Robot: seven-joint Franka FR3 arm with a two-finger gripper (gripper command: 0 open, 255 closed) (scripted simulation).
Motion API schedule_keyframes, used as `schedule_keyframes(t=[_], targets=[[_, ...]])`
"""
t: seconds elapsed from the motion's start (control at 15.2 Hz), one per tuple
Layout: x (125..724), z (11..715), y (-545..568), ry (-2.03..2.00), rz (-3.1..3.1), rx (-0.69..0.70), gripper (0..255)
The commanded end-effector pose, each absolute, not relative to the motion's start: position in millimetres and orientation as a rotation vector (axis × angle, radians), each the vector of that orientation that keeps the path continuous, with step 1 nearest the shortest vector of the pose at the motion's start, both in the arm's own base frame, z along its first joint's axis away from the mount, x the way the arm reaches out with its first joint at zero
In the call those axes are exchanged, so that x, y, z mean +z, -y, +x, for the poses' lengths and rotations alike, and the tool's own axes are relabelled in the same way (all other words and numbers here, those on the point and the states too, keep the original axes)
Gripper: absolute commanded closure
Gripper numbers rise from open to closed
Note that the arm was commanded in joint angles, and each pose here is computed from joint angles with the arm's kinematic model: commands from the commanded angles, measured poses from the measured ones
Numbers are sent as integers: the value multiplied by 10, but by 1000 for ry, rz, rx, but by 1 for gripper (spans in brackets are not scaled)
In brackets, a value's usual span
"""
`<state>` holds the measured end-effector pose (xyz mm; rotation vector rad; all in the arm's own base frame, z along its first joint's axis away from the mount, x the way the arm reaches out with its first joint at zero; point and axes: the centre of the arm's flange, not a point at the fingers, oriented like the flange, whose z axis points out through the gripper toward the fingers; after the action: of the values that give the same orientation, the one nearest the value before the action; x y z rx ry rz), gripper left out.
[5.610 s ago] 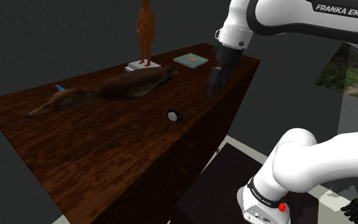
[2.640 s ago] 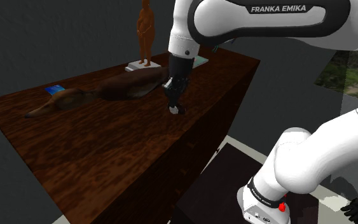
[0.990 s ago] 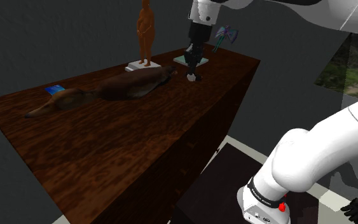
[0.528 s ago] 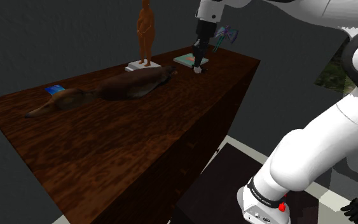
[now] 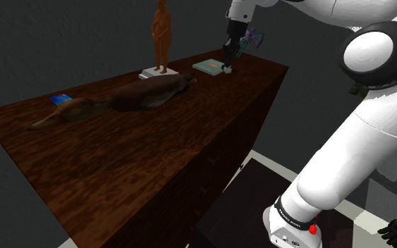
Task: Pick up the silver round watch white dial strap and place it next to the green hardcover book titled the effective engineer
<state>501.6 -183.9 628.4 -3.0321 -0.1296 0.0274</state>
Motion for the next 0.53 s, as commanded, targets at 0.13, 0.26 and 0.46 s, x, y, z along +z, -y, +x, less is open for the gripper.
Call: schedule_keyframes(t=[0.13, 0.26, 0.46], targets=[[6285, 5190, 2348, 132, -3033, 27, 255], [6287, 5265, 2602, 132, -3033, 27, 255], [6289, 5376, 2981, 132, -3033, 27, 255]])
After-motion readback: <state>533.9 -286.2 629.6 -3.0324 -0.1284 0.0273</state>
